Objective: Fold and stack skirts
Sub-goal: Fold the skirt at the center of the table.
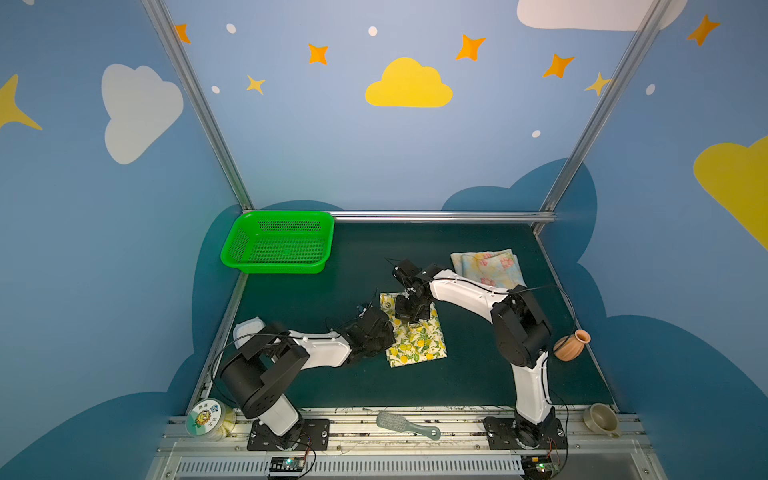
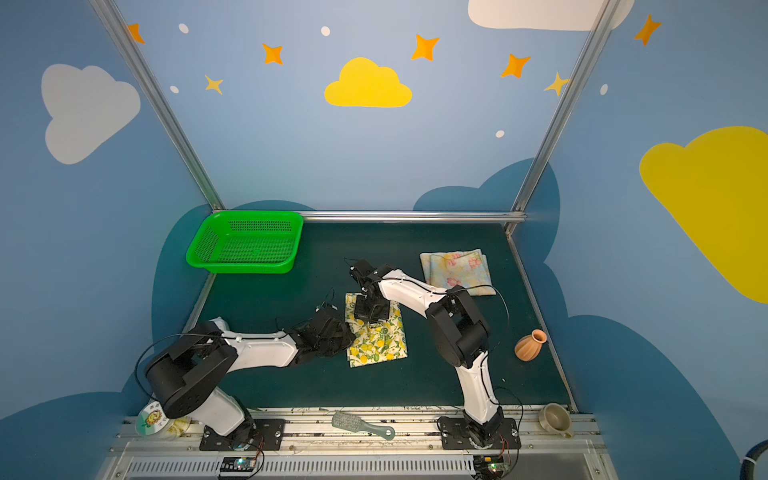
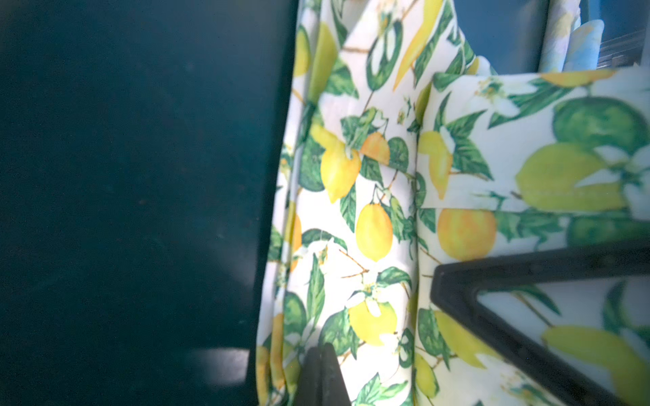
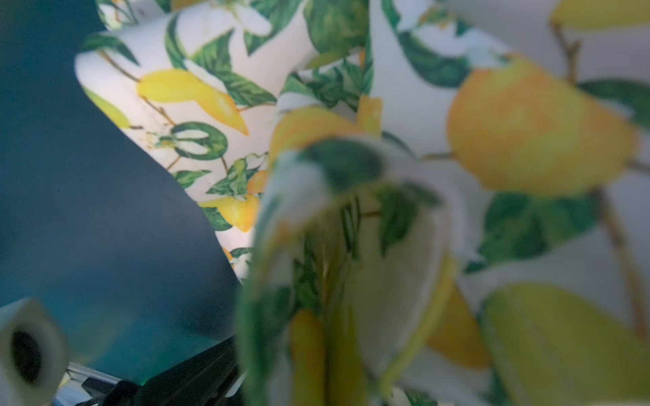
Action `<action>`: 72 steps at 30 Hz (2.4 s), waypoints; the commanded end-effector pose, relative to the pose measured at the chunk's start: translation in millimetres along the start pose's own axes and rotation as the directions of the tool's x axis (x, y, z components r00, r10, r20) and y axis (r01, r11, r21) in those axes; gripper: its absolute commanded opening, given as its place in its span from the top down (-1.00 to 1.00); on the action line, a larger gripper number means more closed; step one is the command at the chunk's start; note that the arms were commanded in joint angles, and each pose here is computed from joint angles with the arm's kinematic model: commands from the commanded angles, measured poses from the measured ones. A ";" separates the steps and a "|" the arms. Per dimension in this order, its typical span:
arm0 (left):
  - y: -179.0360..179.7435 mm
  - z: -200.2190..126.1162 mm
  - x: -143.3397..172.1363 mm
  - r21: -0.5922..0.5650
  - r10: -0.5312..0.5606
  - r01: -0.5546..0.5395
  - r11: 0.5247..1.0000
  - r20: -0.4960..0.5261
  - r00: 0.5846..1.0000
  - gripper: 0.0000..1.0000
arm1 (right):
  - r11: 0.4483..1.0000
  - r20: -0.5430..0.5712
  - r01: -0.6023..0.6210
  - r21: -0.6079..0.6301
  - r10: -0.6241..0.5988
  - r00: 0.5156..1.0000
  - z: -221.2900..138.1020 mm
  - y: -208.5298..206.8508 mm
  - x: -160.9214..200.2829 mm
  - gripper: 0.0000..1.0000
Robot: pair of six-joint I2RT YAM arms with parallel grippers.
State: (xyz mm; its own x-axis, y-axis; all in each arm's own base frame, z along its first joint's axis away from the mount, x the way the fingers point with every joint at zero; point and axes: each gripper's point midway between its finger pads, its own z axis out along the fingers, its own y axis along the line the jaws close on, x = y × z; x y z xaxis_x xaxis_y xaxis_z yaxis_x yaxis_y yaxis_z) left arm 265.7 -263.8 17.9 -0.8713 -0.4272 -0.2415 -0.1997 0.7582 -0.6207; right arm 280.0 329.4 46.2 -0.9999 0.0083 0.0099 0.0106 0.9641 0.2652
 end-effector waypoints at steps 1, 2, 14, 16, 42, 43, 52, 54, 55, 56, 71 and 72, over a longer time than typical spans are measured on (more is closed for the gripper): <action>46.1 4.8 15.6 -0.149 -0.013 0.006 0.989 -0.047 0.999 0.91 | 1.000 -0.002 -0.022 0.019 0.022 1.000 4.8 -5.1 3.7 1.00; 47.2 4.6 15.8 -0.151 -0.015 0.008 0.988 -0.046 0.999 0.91 | 0.999 -0.002 -0.026 0.019 0.026 1.000 5.3 -5.4 4.0 1.00; 51.9 4.8 20.1 -0.152 -0.028 0.020 0.988 -0.055 0.998 0.91 | 0.996 0.057 -0.088 0.025 0.086 0.995 -3.8 -21.3 8.4 1.00; 52.7 4.6 20.0 -0.154 -0.029 0.020 0.988 -0.054 0.998 0.91 | 0.996 0.077 -0.091 0.018 0.089 0.993 -6.6 -21.8 7.0 1.00; 51.6 4.8 19.2 -0.147 -0.027 0.020 0.989 -0.048 0.998 0.91 | 0.994 0.038 -0.103 -0.040 0.104 0.994 19.0 0.7 -1.3 1.00; 50.9 4.2 17.9 -0.142 -0.026 0.020 0.990 -0.042 0.999 0.91 | 0.994 0.034 -0.103 -0.040 0.104 0.994 20.8 1.3 -0.3 1.00; 36.0 -21.0 0.3 -0.067 -0.026 0.030 0.997 0.060 0.998 0.91 | 0.993 0.033 -0.104 -0.057 0.106 0.994 18.8 2.3 4.0 0.50; 32.8 -31.7 -6.2 -0.050 -0.029 0.034 0.998 0.095 0.995 0.91 | 0.993 0.036 -0.101 -0.060 0.103 0.994 15.5 2.9 4.2 0.34; 31.2 -37.5 -10.3 -0.045 -0.029 0.034 0.998 0.113 0.993 0.91 | 0.993 0.036 -0.101 -0.062 0.103 0.994 14.6 2.9 4.8 0.27; 30.7 -42.0 -13.2 -0.045 -0.027 0.033 0.998 0.124 0.992 0.91 | 0.993 0.036 -0.099 -0.065 0.102 0.994 13.8 3.2 5.2 0.21; 39.1 -69.7 -34.3 -0.051 -0.052 0.063 0.997 0.193 0.980 0.91 | 0.991 0.047 -0.070 -0.116 0.075 0.996 -5.9 19.1 14.2 0.00; 39.3 -70.1 -35.0 -0.052 -0.051 0.063 0.997 0.196 0.979 0.91 | 0.991 0.044 -0.068 -0.119 0.074 0.996 -6.2 20.2 14.8 0.00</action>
State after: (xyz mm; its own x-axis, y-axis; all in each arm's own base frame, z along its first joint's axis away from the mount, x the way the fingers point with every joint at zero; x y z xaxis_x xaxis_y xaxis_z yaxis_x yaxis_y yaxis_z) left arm 260.2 -194.8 59.6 -0.7572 -0.5632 -0.3307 -0.2674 0.7293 -0.6298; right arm 273.7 347.7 46.4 -0.9953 0.0947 -0.0193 0.0810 0.9265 0.3675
